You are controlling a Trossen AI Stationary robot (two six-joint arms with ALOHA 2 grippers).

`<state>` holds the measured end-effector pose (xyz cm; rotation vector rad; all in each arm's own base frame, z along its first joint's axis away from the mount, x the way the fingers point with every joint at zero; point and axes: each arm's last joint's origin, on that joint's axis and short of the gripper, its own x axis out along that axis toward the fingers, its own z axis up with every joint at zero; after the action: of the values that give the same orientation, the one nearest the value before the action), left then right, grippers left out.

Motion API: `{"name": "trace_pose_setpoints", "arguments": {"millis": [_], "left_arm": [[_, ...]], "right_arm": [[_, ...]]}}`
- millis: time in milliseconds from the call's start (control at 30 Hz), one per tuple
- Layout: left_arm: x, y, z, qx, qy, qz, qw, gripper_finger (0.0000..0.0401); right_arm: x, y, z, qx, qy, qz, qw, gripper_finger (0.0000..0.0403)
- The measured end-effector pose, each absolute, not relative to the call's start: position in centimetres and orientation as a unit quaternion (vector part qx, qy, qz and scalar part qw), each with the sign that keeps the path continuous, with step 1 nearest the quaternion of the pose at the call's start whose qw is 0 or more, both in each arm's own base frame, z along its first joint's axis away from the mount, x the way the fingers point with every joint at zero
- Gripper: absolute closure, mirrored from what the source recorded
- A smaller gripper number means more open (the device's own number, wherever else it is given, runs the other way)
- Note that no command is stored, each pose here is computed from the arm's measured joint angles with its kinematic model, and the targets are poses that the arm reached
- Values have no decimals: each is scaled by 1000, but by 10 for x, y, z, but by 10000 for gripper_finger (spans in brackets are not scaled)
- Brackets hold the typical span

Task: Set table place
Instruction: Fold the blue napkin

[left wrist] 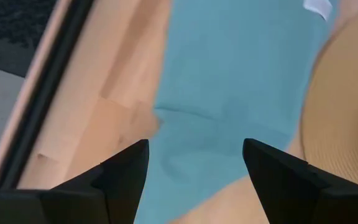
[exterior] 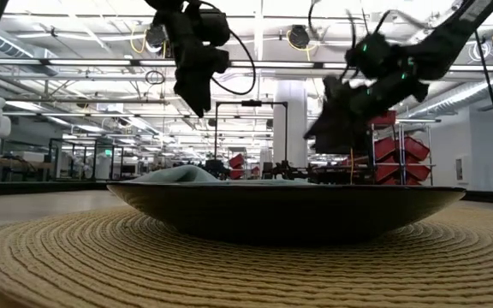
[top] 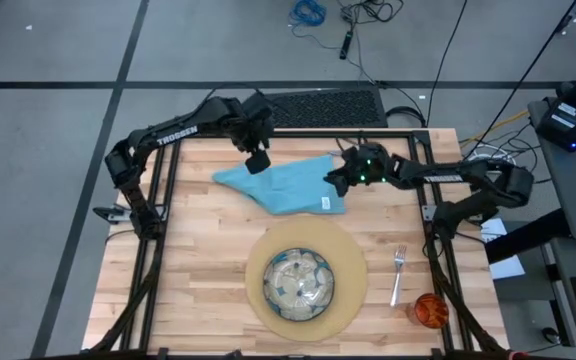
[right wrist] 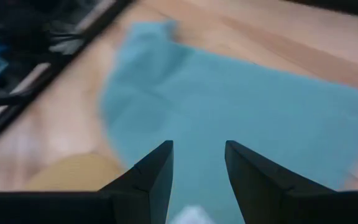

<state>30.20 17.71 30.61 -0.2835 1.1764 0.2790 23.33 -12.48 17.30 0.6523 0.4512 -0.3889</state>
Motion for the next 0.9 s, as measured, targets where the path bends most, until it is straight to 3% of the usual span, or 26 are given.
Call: {"name": "trace_pose_setpoints", "arguments": {"millis": [133,333,600,900], "left_arm": [[309,159,308,-129,556,116,813,152],[318,134,309,-104,571,110,807,152],[325,104,310,-75,584,100,802,152],[328,92,311,-73,585,94,802,152]], "right_arm": [[223,-148,158,350,230,-205,885,266],[210,-177,156,370,191,-170,893,266],[184,-199,134,398,232,-236,856,266],[220,-223,122,396,298,-241,834,266]]}}
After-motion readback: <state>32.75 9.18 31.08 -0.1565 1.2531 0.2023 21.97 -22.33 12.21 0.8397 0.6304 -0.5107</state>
